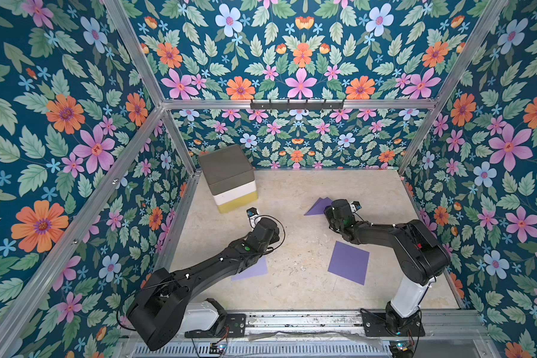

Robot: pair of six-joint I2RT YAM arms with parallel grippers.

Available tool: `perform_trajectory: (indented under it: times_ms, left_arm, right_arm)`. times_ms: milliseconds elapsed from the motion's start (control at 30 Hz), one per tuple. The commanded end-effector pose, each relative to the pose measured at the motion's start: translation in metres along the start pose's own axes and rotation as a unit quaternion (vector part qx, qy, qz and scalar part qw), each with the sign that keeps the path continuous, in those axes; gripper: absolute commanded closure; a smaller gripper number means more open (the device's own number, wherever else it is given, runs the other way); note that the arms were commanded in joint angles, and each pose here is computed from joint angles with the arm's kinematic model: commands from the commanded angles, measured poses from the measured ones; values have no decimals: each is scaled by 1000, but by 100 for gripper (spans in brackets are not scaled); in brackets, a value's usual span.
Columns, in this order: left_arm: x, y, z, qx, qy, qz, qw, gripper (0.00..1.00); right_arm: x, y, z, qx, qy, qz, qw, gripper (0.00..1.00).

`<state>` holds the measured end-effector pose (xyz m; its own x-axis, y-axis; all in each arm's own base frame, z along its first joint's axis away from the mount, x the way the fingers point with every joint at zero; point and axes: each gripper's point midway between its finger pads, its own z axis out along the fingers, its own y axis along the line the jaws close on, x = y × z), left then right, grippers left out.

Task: Fold the square paper diagonally
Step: Place the paper at the center of the board, then move the paper to the center of the board.

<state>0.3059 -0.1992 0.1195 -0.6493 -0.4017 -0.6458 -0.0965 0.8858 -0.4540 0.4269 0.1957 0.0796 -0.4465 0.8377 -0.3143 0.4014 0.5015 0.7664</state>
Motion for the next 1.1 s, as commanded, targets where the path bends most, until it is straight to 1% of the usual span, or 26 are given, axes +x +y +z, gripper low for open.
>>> perform_trajectory:
  times_ms: [0,33,100,233,333,400,433,500,567,600,733,767,800,833,933,1067]
  left_arm:
    - [10,-17,1,55,28,21,998,83]
    - [12,-23,0,74,31,26,996,83]
    - [16,-30,-1,101,36,32,994,83]
    - [26,-40,-1,138,56,39,988,82]
    - [37,-45,0,165,72,35,983,79]
    - [42,-46,2,172,79,31,981,79]
    - [45,-44,3,171,82,28,981,77]
    - [47,-42,4,171,84,26,981,67]
    - [47,-40,3,170,80,22,982,63]
    - [46,-38,3,167,77,21,983,60]
    - [45,-33,0,160,73,26,984,29]
    - [46,-31,-1,158,72,26,984,18]
    - [46,-30,-2,157,70,27,985,3]
    - [45,-29,-3,158,68,28,985,1]
    - [43,-22,-6,147,58,27,987,1]
    - [36,-6,-10,116,37,19,992,2]
  right_arm:
    - [16,-2,-21,17,58,-121,991,56]
    - [16,0,-35,15,66,-150,986,55]
    - [17,-14,-57,37,80,-195,977,55]
    - [24,-64,-104,98,128,-253,954,53]
    - [33,-100,-132,131,156,-258,944,51]
    - [37,-115,-145,132,164,-242,947,51]
    - [38,-123,-151,135,165,-235,949,50]
    - [41,-136,-157,137,167,-223,951,51]
    - [45,-146,-158,138,171,-213,952,52]
    - [48,-150,-157,138,177,-210,951,55]
    - [58,-159,-151,148,195,-205,948,65]
    - [59,-158,-150,150,194,-206,947,67]
    - [60,-157,-149,150,193,-207,947,67]
    - [62,-157,-148,152,192,-205,948,68]
    - [66,-153,-146,158,172,-193,953,68]
    - [72,-149,-142,154,154,-156,963,68]
